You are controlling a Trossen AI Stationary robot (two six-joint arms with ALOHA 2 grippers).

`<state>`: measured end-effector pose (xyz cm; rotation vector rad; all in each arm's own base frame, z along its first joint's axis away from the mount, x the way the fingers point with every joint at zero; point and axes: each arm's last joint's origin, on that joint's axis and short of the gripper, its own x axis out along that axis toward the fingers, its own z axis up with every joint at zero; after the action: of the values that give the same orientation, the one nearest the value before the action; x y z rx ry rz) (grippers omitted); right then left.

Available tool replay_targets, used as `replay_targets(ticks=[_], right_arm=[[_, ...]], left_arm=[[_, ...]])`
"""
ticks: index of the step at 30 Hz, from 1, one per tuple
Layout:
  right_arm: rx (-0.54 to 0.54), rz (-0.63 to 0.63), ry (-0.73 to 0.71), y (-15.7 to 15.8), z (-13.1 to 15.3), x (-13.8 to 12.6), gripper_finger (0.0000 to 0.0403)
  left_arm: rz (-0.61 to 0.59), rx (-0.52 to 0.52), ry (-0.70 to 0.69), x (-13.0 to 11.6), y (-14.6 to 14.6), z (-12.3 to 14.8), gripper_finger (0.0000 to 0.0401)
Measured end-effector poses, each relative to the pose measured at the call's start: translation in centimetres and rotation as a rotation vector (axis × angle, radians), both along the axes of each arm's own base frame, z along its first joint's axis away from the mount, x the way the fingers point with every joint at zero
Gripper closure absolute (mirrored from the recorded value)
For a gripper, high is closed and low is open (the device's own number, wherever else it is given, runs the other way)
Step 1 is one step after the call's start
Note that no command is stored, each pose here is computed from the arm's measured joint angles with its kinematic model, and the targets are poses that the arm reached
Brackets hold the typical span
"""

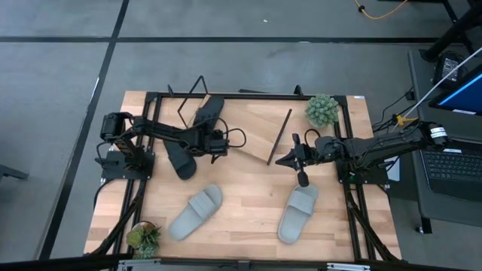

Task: Pick and place slides into the shelf
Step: Put the right black slide on the shelf

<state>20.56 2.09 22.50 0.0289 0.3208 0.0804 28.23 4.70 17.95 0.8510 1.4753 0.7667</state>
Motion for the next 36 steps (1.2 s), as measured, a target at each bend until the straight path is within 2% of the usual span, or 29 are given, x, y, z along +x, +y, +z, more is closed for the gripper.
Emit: replay_targets(ticks=[9, 14, 28, 36], right_arm=[[0.0, 0.0, -0.001, 0.0, 0.0, 0.0, 0.0395], [0.0, 0.0, -0.001, 0.0, 0.0, 0.0, 0.0395], [0.004, -0.001, -0.002, 0.0, 0.0, 0.0, 0.0395], [0.004, -0.001, -0.002, 0.0, 0.0, 0.0, 0.0395]], left_arm=[[0.016, -0.001, 0.016, -0.2, 0.6, 0.0, 0.0401], [0.02, -0.071, 0.056, -0.7, 1.1, -0.7, 0.0401], [0.012, -0.069, 0.101, -1.2, 1.1, -1.2, 0.04], [0.011, -0.072, 0.1, -1.2, 1.1, -1.3, 0.0357]])
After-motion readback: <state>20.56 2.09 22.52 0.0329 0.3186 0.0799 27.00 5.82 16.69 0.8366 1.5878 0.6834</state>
